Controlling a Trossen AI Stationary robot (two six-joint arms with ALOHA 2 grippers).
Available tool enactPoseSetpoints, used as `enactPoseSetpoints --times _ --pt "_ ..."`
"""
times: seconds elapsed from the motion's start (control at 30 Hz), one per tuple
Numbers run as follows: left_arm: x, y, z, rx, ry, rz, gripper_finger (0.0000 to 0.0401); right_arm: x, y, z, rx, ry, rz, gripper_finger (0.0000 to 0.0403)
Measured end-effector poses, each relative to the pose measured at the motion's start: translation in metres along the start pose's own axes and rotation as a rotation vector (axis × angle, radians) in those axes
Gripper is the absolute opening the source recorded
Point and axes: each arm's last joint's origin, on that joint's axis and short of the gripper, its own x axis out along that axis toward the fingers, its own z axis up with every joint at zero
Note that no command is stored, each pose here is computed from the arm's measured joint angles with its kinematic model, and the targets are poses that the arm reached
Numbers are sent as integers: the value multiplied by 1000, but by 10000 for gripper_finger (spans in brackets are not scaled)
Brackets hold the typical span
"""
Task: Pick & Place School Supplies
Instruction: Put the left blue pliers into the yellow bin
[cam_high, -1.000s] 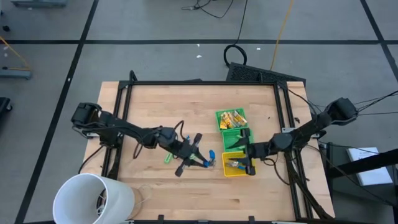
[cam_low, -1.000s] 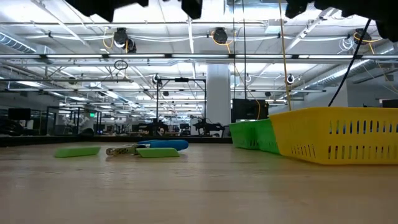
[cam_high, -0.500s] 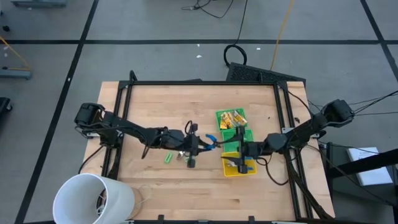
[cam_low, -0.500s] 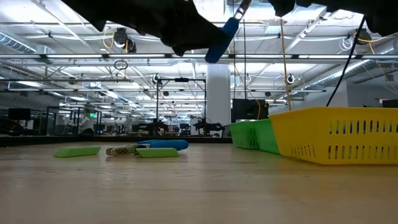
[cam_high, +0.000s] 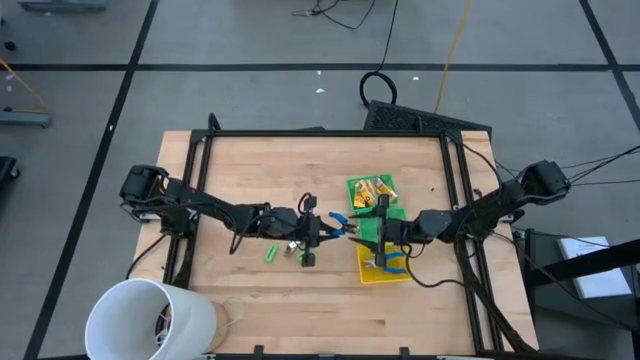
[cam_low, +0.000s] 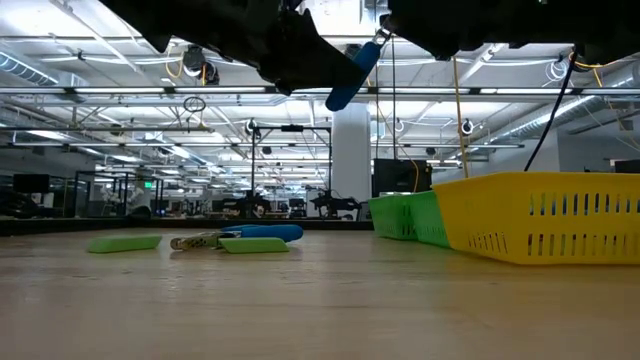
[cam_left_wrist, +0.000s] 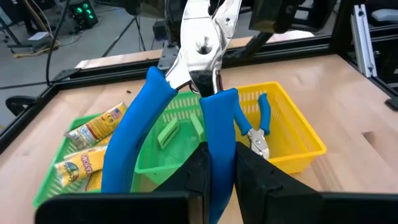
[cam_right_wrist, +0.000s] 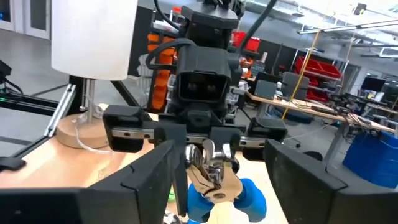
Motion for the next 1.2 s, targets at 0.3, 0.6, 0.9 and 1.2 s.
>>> enactPoseSetpoints --times 0.3,0.6,0.9,1.2 --pt "0 1 0 9 -5 3 47 1 -3 -3 -8 22 -5 174" --pt "0 0 1 -5 -7 1 47 1 -2 -2 -22 6 50 90" --pt "0 1 1 -70 -7 7 57 1 -2 0 -16 -17 51 84" --pt "-1 -3 1 -120 -2 -10 196 1 -3 1 -25 -24 44 83"
